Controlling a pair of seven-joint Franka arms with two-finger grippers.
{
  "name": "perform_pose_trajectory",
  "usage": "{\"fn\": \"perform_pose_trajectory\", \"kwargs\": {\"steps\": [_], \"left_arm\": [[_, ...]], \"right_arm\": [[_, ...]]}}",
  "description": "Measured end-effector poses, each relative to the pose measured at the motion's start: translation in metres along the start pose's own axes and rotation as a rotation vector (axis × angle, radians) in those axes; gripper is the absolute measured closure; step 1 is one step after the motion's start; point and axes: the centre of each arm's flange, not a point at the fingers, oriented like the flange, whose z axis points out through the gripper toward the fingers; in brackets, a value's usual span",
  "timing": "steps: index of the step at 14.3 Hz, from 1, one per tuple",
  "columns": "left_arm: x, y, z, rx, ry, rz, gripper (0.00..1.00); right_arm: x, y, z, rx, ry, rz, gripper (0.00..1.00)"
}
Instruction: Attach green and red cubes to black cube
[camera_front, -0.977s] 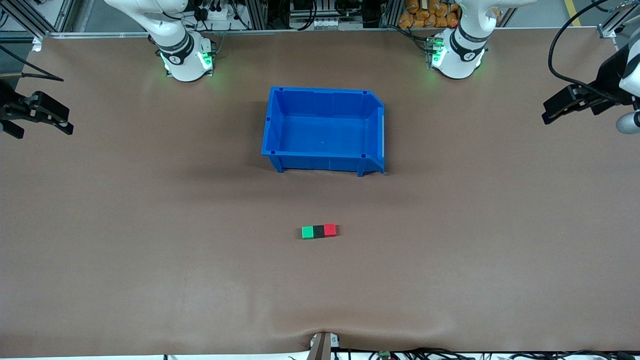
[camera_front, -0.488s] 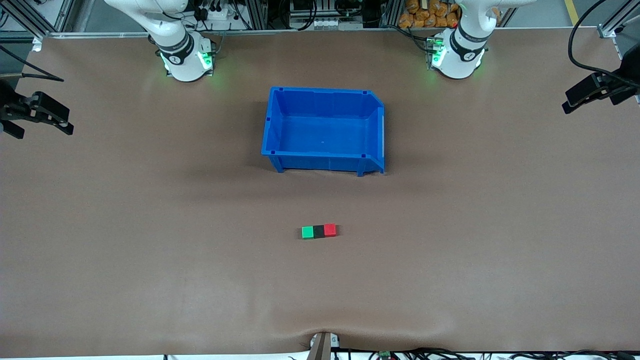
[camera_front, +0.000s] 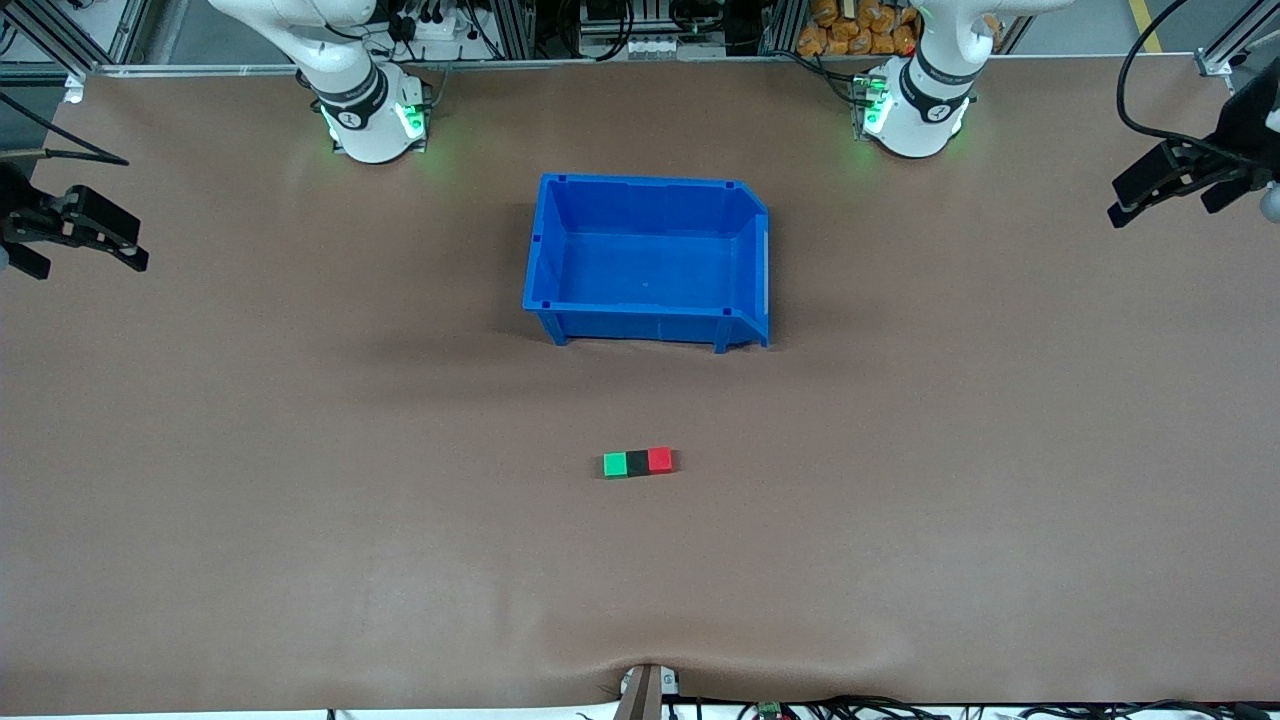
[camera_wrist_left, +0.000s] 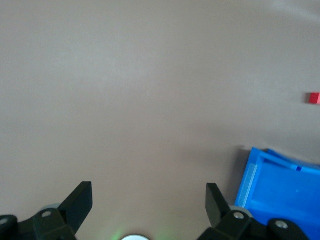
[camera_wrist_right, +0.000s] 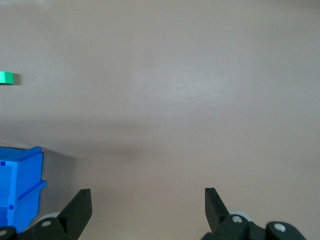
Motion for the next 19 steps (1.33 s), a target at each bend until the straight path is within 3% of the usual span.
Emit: {"fn": "perform_pose_trajectory", "kwargs": {"steps": [4,19], "left_arm": [[0.0121,0.0027,-0.0010,-0.004,0.007,0.000,0.00],[0.0046,0.0048,0.0039,-0.018,-0.065,0.069,0.00]], "right_arm": [[0.0003,0.0001,0.0005,0.000,-0.001,0.000,0.00],[0.0010,0.0004,0.0018,0.001,-0.003,0.000,0.00]]}}
